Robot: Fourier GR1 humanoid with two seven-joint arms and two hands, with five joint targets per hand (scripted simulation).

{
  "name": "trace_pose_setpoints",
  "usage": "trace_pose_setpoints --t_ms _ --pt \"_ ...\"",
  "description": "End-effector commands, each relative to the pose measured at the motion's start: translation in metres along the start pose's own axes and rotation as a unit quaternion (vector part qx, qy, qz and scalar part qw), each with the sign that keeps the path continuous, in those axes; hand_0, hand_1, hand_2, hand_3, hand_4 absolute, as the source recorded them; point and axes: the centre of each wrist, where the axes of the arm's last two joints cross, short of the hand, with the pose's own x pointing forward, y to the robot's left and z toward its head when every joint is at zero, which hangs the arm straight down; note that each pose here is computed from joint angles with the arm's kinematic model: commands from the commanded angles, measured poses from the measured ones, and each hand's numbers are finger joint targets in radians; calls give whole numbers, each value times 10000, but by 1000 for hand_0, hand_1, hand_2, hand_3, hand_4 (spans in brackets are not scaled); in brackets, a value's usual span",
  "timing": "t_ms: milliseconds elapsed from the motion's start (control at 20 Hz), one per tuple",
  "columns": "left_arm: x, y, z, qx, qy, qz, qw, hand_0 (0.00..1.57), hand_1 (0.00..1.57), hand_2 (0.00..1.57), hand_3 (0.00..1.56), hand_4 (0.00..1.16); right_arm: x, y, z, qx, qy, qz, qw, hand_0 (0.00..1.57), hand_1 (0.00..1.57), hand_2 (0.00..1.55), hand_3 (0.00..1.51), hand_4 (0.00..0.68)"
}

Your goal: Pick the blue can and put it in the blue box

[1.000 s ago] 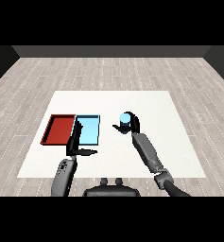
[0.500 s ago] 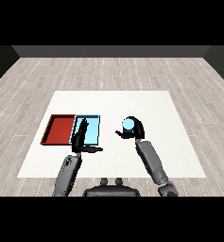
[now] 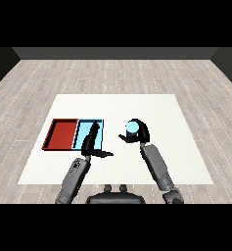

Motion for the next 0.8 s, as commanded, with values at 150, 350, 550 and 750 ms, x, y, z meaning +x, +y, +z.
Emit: trace_pose_setpoints --t_ms 150,350,550,750 --pt "58 144 -62 -149 -64 -69 9998 0 0 0 0 0 233 117 172 158 -140 -210 9996 1441 1441 1467 1386 561" --pt "-306 -283 44 -194 144 -66 9997 0 0 0 0 0 235 357 -21 296 -143 -254 9991 1450 1450 1464 1374 550" --pt "-307 -356 -217 -205 282 -105 9993 0 0 0 0 0 27 376 177 385 -158 -290 9987 1437 1437 1459 1360 553" --pt "-255 -565 -239 -241 442 -77 9987 0 0 0 0 0 312 438 -121 382 -135 -417 9983 1423 1423 1460 1374 560"
